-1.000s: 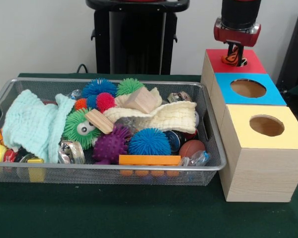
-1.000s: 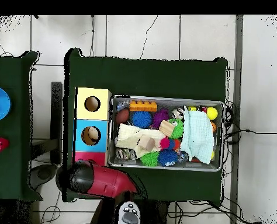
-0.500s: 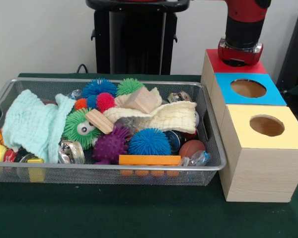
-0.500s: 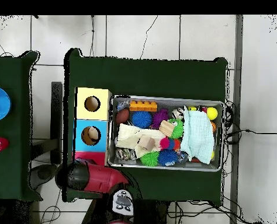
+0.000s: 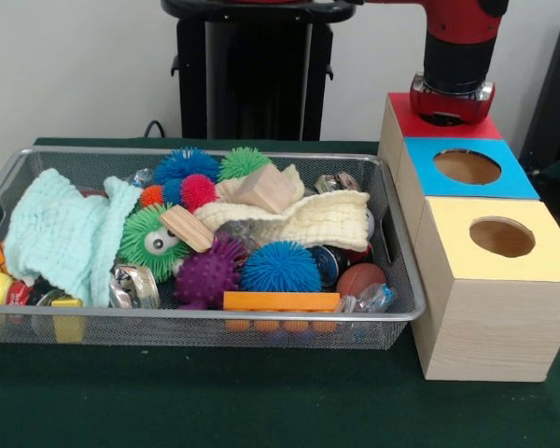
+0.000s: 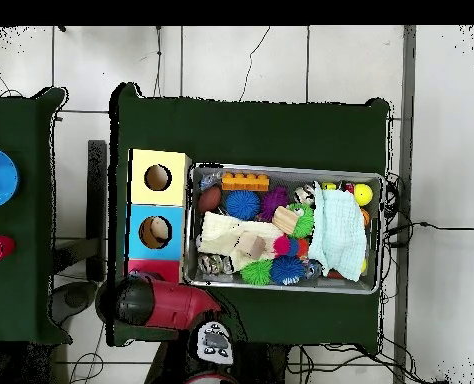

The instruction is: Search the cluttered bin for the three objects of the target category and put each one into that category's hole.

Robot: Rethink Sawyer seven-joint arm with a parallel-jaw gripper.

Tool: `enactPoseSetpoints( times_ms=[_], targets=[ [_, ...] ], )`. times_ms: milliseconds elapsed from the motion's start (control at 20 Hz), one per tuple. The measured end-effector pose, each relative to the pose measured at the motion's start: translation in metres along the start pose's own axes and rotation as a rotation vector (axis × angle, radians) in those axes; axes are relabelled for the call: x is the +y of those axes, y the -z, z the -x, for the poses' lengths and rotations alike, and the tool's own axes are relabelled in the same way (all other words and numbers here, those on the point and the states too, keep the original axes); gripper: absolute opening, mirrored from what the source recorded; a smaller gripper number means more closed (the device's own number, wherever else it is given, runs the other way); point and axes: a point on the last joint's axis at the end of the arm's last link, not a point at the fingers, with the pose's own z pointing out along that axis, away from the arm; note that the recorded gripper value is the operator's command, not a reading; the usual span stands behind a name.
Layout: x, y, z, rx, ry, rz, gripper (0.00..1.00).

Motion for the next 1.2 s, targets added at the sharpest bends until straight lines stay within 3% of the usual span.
enactPoseSetpoints(
  times_ms=[650,700,1200],
  targets=[
    [-0.007,0.000,0.000,-0.022,0.041,-0.019,0.00],
    [-0.010,-0.001,0.000,-0.024,0.041,-0.024,1.00],
    [-0.008,0.002,-0.003,-0.050,0.053,-0.054,1.00]
  ],
)
